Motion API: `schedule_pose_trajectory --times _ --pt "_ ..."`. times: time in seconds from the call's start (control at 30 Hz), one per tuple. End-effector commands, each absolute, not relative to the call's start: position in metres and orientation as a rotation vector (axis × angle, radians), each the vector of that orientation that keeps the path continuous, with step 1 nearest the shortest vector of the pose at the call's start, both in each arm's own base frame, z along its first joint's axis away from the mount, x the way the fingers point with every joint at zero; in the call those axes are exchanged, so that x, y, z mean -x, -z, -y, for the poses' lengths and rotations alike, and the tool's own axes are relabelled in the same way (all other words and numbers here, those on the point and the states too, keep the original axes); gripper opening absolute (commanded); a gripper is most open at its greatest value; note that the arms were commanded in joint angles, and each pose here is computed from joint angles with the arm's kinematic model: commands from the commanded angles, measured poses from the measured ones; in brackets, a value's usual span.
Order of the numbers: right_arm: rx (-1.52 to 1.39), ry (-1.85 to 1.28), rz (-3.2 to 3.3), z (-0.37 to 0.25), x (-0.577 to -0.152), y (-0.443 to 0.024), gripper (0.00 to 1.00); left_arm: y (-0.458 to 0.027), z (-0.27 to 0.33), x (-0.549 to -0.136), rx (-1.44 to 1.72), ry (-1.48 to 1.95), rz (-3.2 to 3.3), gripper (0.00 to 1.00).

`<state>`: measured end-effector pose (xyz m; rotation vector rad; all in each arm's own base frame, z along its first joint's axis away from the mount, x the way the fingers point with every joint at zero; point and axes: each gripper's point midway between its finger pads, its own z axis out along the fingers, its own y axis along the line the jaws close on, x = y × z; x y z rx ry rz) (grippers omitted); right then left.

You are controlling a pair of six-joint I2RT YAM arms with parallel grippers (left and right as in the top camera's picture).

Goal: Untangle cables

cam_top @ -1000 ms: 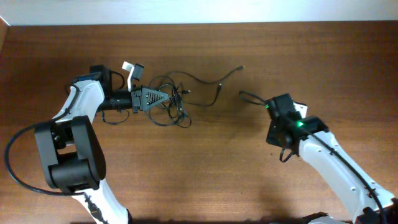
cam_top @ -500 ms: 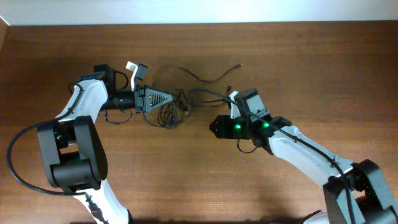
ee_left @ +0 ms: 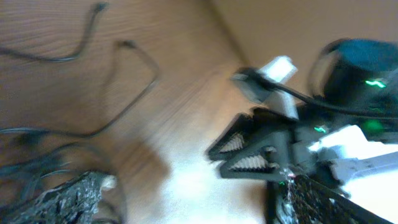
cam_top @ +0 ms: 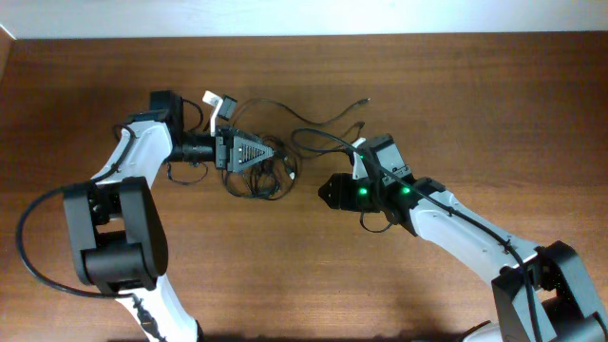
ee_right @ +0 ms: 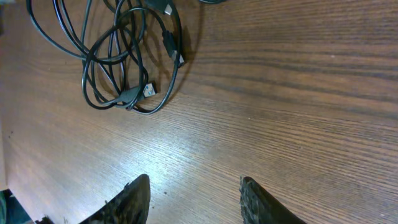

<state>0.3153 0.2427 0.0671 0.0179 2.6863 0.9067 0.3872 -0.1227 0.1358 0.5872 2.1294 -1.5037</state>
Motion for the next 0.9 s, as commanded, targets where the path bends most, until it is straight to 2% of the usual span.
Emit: schedule_pose_trajectory --times 0.0,0.07,0.23,0.33,0.53,0.57,0.6,0.63,0.73,0.8,0.87 --pt "-0.017 -0.922 -2.699 -0.245 -0.313 -0.065 0.47 -0.106 0.096 -0.404 -0.291 1.292 -2.467 0.99" --pt "-0.017 -0.921 -2.697 -0.245 -0.314 -0.065 0.47 -0.095 0.080 -0.417 -0.156 1.177 -2.541 0.99" --pt "0.008 -0.954 -2.617 -0.253 -0.327 -0.076 0.47 -0.095 0.040 -0.427 0.020 1.140 -2.524 0.99" --pt "0.038 -0.974 -2.549 -0.265 -0.340 -0.074 0.47 -0.068 0.024 -0.408 0.140 0.960 -2.724 0.99" --pt "0.068 -0.838 -2.327 -0.299 -0.384 -0.045 0.46 -0.049 0.036 -0.401 0.051 0.733 -2.855 0.99" --pt "0.074 -0.850 -2.305 -0.303 -0.387 -0.043 0.46 -0.047 0.039 -0.403 0.025 0.701 -2.855 0.94" --pt "0.077 -0.858 -2.290 -0.306 -0.389 -0.038 0.46 -0.044 0.039 -0.405 0.007 0.648 -2.863 0.66" --pt "0.079 -0.864 -2.274 -0.308 -0.392 -0.033 0.46 -0.041 0.038 -0.407 0.000 0.597 -2.866 0.45" --pt "0.057 -0.809 -2.288 -0.303 -0.396 -0.012 0.46 -0.042 0.040 -0.419 0.010 0.578 -2.822 0.40" --pt "0.097 -0.788 -2.289 -0.302 -0.396 -0.004 0.46 -0.043 0.040 -0.422 0.011 0.576 -2.808 0.04" --pt "0.141 -0.765 -2.284 -0.302 -0.396 -0.002 0.46 -0.042 0.040 -0.422 0.016 0.577 -2.808 0.00"
